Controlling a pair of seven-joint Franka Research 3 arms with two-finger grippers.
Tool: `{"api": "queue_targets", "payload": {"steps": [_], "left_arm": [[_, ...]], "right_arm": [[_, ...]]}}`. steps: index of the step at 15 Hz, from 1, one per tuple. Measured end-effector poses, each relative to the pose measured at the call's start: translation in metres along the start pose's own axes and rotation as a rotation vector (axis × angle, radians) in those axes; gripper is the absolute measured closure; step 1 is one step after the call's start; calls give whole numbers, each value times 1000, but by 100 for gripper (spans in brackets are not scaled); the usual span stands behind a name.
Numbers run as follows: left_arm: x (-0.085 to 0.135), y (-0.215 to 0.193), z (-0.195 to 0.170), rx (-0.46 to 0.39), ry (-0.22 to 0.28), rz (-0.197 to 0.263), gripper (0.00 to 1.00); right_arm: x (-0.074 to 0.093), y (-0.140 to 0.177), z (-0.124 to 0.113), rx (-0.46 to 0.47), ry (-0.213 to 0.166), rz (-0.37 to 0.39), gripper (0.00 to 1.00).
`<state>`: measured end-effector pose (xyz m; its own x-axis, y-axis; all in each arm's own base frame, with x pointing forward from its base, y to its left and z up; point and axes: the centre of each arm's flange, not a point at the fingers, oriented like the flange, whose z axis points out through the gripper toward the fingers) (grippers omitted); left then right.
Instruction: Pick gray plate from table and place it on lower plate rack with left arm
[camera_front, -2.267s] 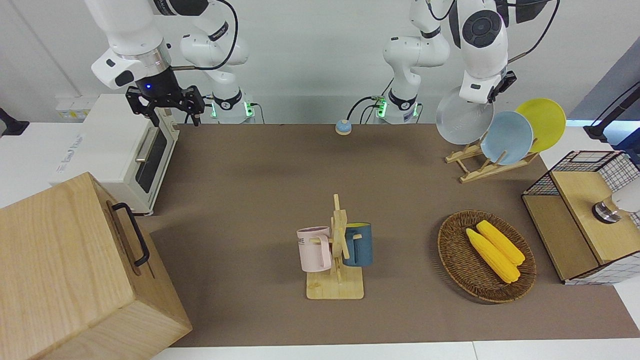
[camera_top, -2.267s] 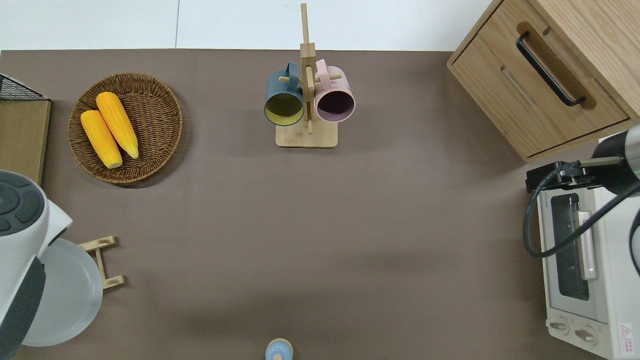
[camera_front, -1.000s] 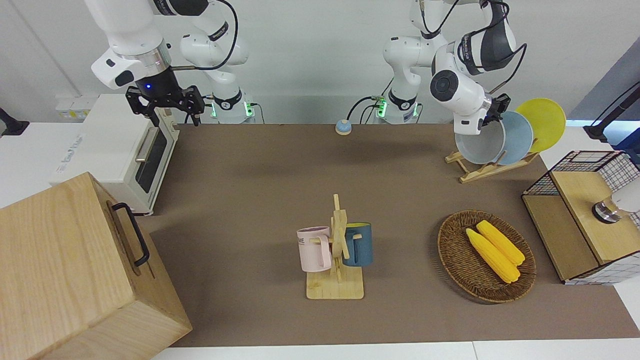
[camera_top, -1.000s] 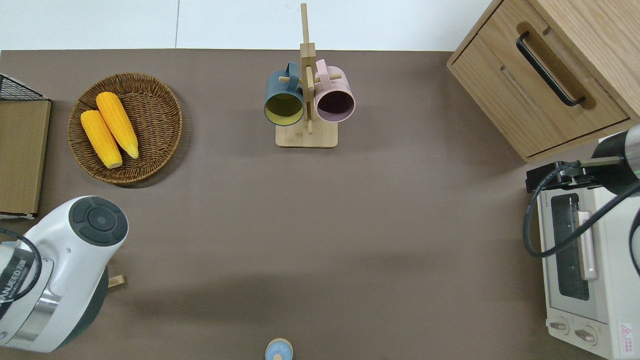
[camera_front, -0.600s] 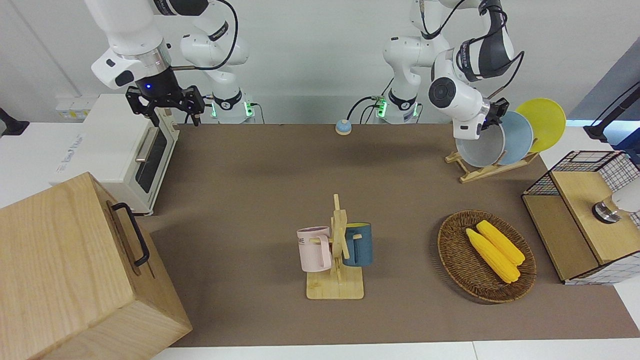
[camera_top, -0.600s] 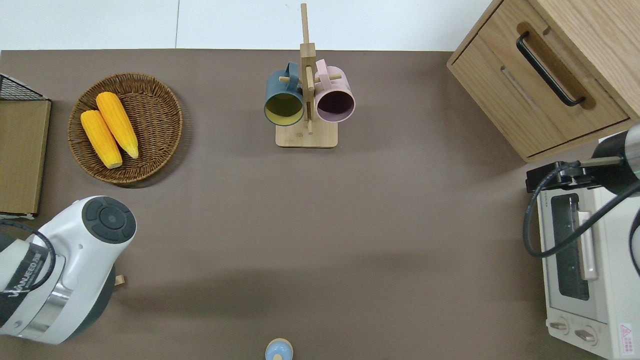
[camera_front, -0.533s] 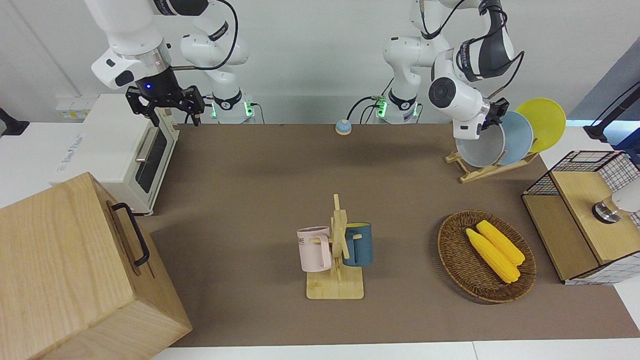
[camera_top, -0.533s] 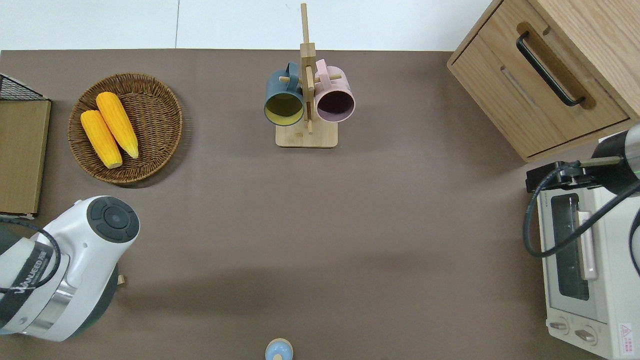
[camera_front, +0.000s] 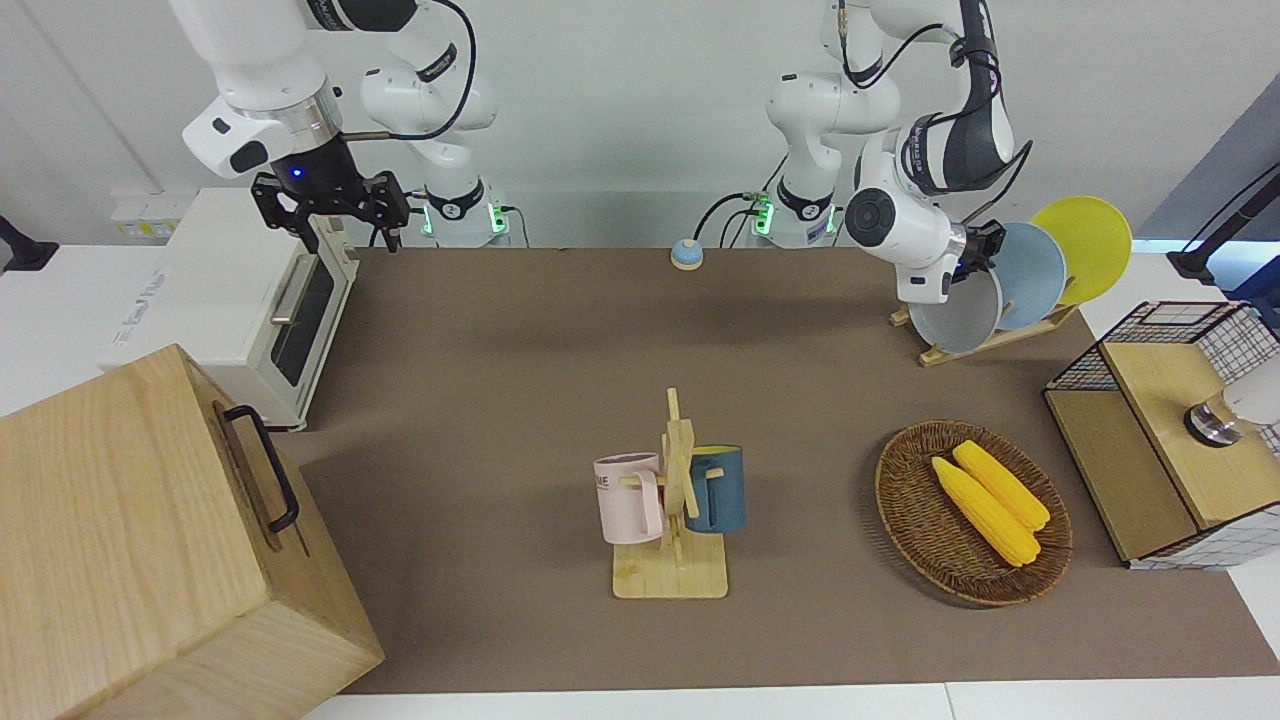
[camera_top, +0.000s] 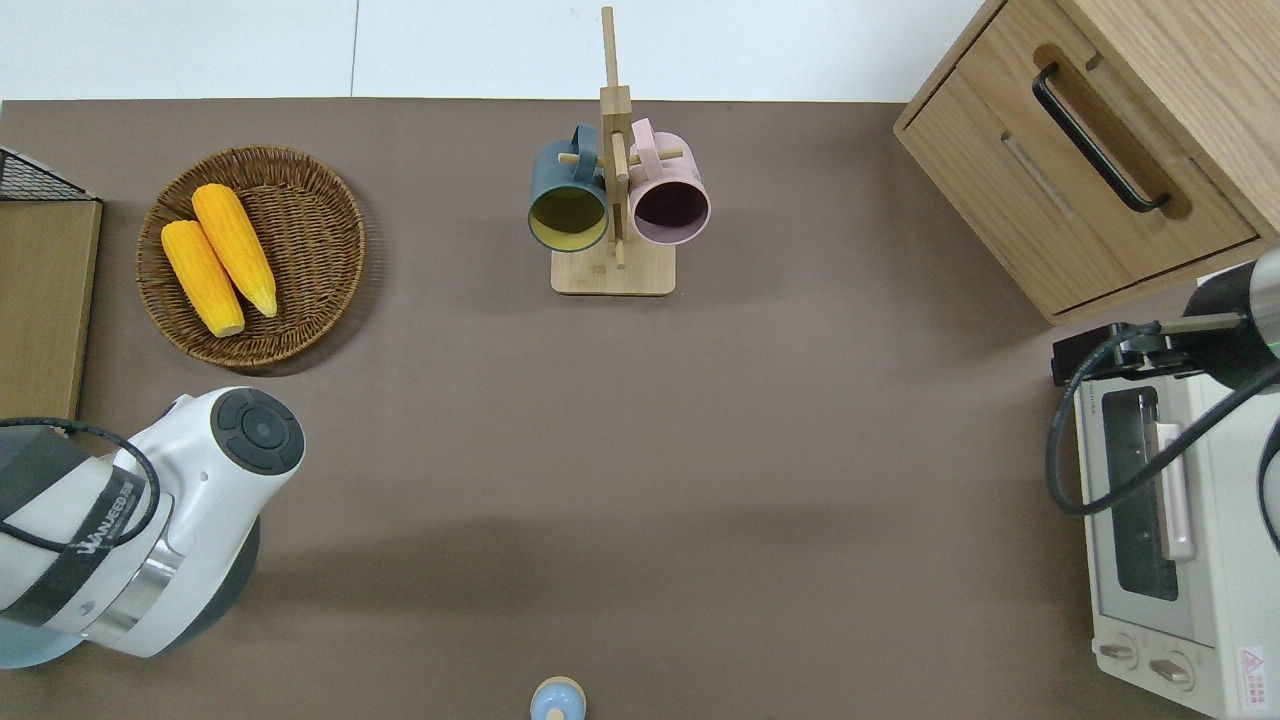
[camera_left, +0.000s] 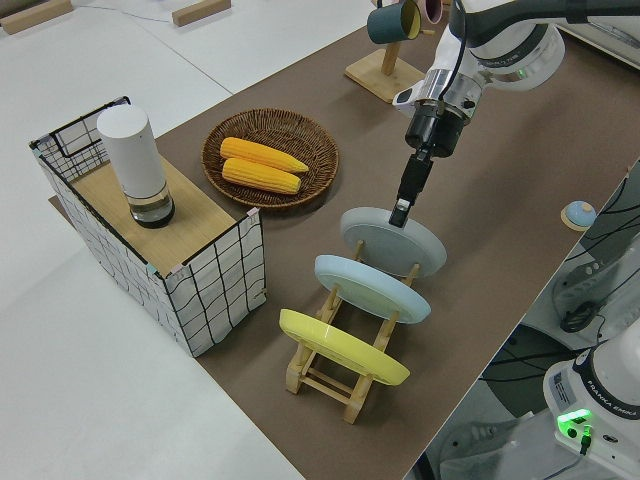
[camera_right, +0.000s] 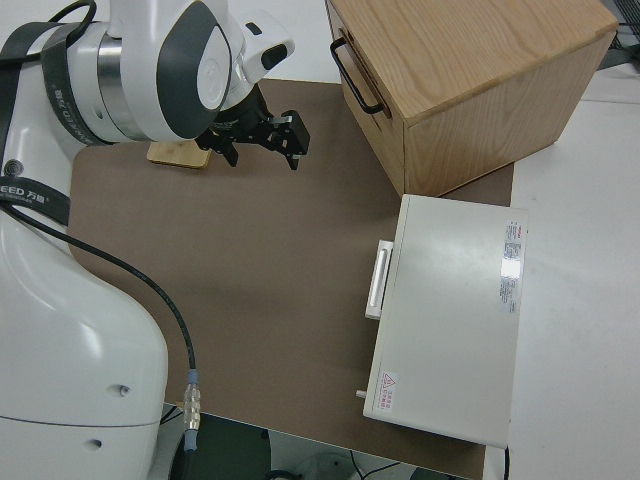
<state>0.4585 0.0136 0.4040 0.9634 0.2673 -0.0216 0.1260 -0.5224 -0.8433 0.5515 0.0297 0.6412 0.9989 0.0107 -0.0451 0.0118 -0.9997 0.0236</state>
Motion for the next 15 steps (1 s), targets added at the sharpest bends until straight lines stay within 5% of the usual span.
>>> {"api": "queue_targets", "payload": {"steps": [9,11,15], "left_arm": [[1,2,2,5,-2,4,96],[1,3,2,5,-4,6,83],[1,3,4,6,-7,5,40]], "right_arm": [[0,0,0,0,0,0,1],[0,0,0,0,0,0,1],[0,0,0,0,0,0,1]]}}
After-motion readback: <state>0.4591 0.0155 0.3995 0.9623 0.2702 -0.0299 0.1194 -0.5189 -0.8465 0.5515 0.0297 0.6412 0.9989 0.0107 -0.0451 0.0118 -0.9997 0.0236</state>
